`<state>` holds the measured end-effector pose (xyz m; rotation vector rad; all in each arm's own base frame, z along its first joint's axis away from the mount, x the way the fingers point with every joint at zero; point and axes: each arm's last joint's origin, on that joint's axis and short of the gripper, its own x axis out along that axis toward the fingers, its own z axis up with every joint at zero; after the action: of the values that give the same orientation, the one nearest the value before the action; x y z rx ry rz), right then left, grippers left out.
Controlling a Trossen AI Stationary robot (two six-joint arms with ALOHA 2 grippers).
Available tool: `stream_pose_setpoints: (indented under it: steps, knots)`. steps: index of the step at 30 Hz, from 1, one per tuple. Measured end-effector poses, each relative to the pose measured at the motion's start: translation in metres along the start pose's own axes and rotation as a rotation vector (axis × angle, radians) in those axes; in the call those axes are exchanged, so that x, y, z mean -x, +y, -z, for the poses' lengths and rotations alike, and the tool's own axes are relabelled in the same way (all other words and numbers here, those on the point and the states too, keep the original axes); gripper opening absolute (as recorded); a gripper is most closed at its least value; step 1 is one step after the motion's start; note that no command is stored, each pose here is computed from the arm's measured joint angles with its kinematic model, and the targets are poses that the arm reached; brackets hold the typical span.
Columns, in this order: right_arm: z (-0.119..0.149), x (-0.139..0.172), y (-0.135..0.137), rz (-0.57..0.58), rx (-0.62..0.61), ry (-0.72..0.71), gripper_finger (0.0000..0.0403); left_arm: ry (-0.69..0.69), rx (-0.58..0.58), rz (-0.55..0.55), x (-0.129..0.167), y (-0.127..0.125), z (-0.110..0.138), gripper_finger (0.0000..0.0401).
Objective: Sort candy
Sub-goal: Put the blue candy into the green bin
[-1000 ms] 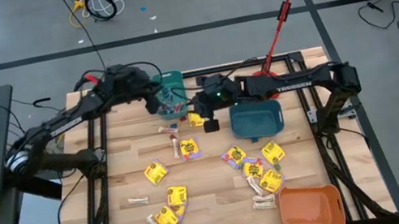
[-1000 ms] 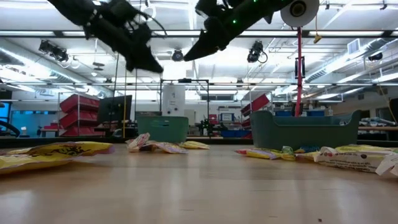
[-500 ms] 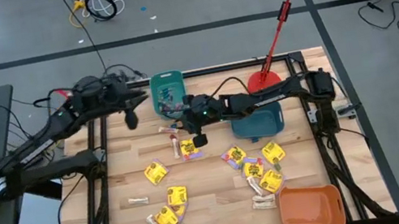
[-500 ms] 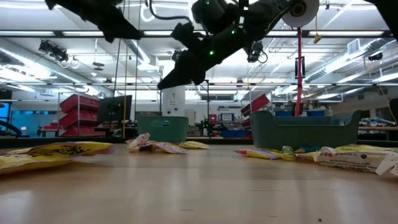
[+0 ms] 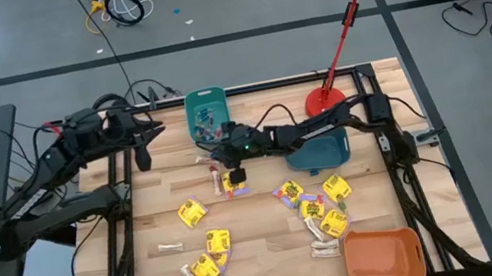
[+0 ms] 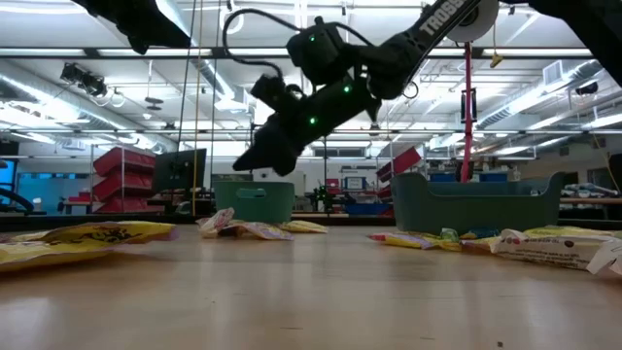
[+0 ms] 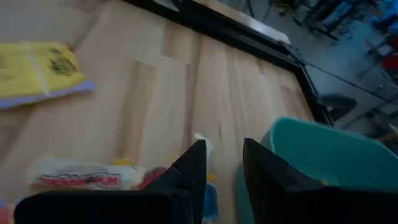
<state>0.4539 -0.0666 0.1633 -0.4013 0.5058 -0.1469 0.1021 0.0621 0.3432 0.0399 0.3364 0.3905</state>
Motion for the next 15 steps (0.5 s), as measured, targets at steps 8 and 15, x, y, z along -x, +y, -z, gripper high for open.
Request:
stream_pose_setpoints:
  steps: [8,15]
  knots:
    - [0.015,-0.011,0.006,0.034,-0.067,0.052,0.0092,0.036,0.009,-0.048,0.001,0.001,0.003,0.007]
    - [0.024,-0.014,0.011,0.012,-0.103,0.113,0.0092,0.043,-0.005,-0.064,0.001,0.001,0.004,0.007]
